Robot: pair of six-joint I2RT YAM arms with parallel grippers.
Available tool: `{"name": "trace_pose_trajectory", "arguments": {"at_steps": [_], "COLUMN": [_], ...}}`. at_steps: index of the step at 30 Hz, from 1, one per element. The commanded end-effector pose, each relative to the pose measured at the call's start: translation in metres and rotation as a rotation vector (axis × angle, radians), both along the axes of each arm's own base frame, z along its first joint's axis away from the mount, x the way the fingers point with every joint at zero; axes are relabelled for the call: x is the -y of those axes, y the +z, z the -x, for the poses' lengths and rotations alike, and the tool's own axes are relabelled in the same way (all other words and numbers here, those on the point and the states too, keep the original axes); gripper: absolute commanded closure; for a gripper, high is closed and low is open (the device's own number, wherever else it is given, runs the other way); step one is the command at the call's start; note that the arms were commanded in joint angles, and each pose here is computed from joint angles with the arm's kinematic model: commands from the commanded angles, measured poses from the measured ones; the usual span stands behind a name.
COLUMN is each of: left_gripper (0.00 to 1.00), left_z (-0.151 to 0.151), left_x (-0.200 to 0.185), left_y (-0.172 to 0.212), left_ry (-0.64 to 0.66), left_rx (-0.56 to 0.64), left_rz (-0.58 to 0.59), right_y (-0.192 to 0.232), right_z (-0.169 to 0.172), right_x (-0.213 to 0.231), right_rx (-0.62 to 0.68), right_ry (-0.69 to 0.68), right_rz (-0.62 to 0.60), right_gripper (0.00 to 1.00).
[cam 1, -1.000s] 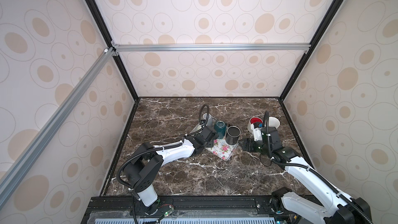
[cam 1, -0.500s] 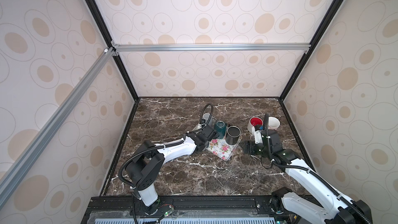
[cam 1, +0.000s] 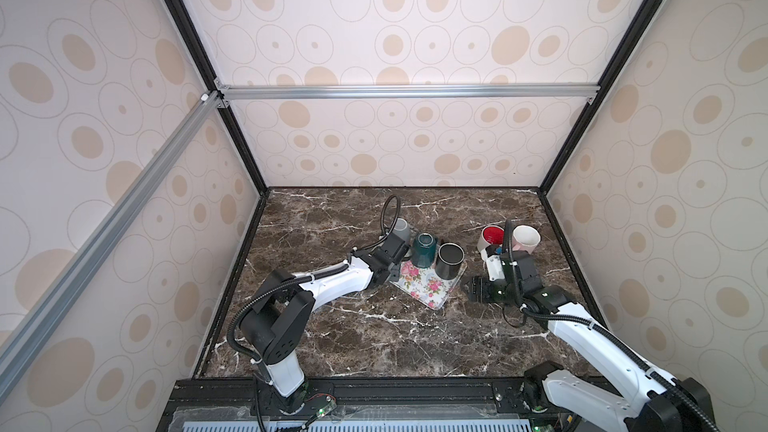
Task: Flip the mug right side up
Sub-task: 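Lower the left gripper onto the light green mug's rim and grip it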
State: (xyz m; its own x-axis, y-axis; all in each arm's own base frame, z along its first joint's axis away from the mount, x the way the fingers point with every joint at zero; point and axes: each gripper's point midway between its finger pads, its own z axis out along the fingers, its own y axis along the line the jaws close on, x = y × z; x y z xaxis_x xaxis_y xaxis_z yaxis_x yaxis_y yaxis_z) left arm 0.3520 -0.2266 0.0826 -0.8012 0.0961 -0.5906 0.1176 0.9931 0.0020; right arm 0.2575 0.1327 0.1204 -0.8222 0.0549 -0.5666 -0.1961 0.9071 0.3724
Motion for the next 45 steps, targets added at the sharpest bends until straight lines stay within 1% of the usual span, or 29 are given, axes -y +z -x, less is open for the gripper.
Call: {"name": "trace_pose_trajectory", "arguments": {"at_steps": [1, 3, 8, 11, 15, 17, 20, 22, 23, 24, 25, 28, 33, 35, 36, 41, 45], "left_gripper": [0.6, 0.6, 0.65, 0.66, 0.7, 0.73, 0.73, 0.79, 0.83, 0.9, 0.94, 0.92, 0.95, 1.0, 1.0, 1.0, 1.0], "left_z": [-0.004, -0.005, -0.007, -0.01, -0.01, -0.01, -0.012, -0.012, -0.012, -0.013, -0.013, -0.015, -0.014, -0.013, -0.013, -0.012, -0.008], "left_x": [-0.001, -0.003, -0.004, -0.007, -0.004, -0.002, 0.0, 0.0, 0.0, 0.0, -0.001, -0.002, -0.006, -0.006, -0.006, -0.004, 0.001], "left_y": [0.009, 0.01, 0.009, 0.007, 0.003, 0.001, 0.001, 0.001, 0.001, 0.001, 0.001, 0.001, -0.002, -0.001, 0.001, 0.009, 0.015], "left_ry": [-0.018, -0.019, -0.032, -0.039, -0.059, -0.066, -0.07, -0.072, -0.074, -0.072, -0.072, -0.068, -0.075, -0.078, -0.081, -0.1, -0.127], "left_rx": [-0.016, -0.013, -0.019, -0.027, -0.05, -0.06, -0.063, -0.066, -0.064, -0.062, -0.062, -0.057, -0.065, -0.062, -0.058, -0.037, -0.032], "left_rz": [-0.002, -0.019, -0.048, -0.089, -0.104, -0.104, -0.105, -0.111, -0.111, -0.113, -0.117, -0.133, -0.159, -0.161, -0.158, -0.124, -0.056], "right_y": [-0.003, -0.005, -0.008, -0.01, -0.013, -0.012, -0.012, -0.013, -0.014, -0.015, -0.016, -0.019, -0.02, -0.019, -0.019, -0.022, -0.023], "right_z": [0.008, 0.01, 0.013, 0.016, 0.021, 0.022, 0.024, 0.023, 0.024, 0.024, 0.024, 0.025, 0.024, 0.023, 0.023, 0.023, 0.023], "right_x": [-0.005, -0.003, -0.001, 0.004, 0.013, 0.014, 0.015, 0.017, 0.018, 0.018, 0.018, 0.018, 0.017, 0.016, 0.015, 0.009, 0.003], "right_rx": [-0.02, -0.019, -0.021, -0.025, -0.026, -0.02, -0.018, -0.02, -0.023, -0.026, -0.03, -0.038, -0.045, -0.046, -0.045, -0.066, -0.089], "right_ry": [0.033, 0.026, 0.015, 0.01, -0.003, -0.001, -0.004, -0.017, -0.017, -0.018, -0.021, -0.022, -0.025, -0.023, -0.023, -0.018, -0.018], "right_rz": [-0.014, -0.016, -0.017, 0.01, 0.053, 0.056, 0.058, 0.066, 0.069, 0.071, 0.072, 0.071, 0.065, 0.058, 0.052, 0.025, -0.016], "right_gripper": [0.22, 0.22, 0.22, 0.22, 0.22, 0.22, 0.22, 0.22, 0.22, 0.22, 0.22, 0.22, 0.22, 0.22, 0.22, 0.22, 0.22]}}
